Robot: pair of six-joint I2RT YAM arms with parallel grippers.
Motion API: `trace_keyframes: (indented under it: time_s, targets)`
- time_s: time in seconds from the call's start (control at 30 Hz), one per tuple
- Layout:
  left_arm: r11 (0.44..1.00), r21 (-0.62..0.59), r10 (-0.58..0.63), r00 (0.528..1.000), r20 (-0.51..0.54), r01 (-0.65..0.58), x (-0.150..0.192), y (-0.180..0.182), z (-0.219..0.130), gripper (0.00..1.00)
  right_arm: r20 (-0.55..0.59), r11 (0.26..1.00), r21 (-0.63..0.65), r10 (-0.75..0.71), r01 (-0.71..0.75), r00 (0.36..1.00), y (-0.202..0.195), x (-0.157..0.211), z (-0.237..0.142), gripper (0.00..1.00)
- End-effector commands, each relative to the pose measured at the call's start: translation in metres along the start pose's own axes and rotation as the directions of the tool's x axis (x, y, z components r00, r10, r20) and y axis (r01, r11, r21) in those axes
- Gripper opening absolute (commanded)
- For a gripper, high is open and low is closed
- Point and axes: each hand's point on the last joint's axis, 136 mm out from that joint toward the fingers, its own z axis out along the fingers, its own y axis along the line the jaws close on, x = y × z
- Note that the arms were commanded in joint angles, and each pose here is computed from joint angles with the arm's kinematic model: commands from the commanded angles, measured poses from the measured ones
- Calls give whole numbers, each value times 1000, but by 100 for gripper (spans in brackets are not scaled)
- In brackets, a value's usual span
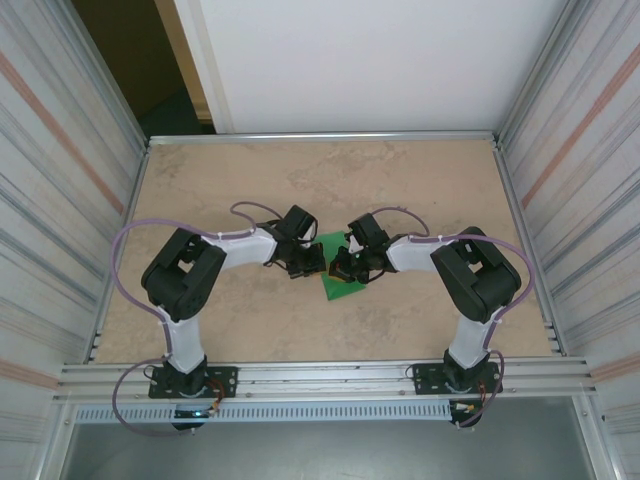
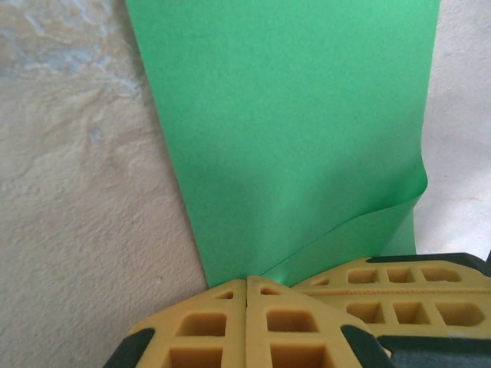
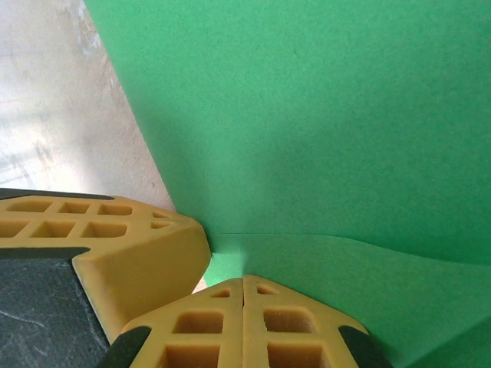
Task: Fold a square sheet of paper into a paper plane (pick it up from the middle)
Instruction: Fold the triangle a second time at the center of the table.
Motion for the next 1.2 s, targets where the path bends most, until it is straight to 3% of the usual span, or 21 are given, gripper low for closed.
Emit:
trace_keyframes:
  time_s: [0.0,0.2,0.53,0.83,1.17]
  targets:
    - [993,-114,-2,999,-43,-3,13,26,8,0,9,1000,-16,13,-13,1000,6,1,-14,0]
    - [991,-129,11,999,-42,-16,13,29,9,0,75,999,-8,-45,46,996,8,-15,-39,0]
    - [991,-129,26,999,-47,-32,10,27,10,0,8,998,22,-60,60,998,-13,-18,-24,0]
    - [991,-130,36,998,-47,-42,6,28,7,0,-5,991,135,4,-3,1000,-50,-18,-12,0]
    - [974,124,178,979,98,-189,-13,-59,-45,1,-31,971,222,97,-88,995,-79,-2,1,0]
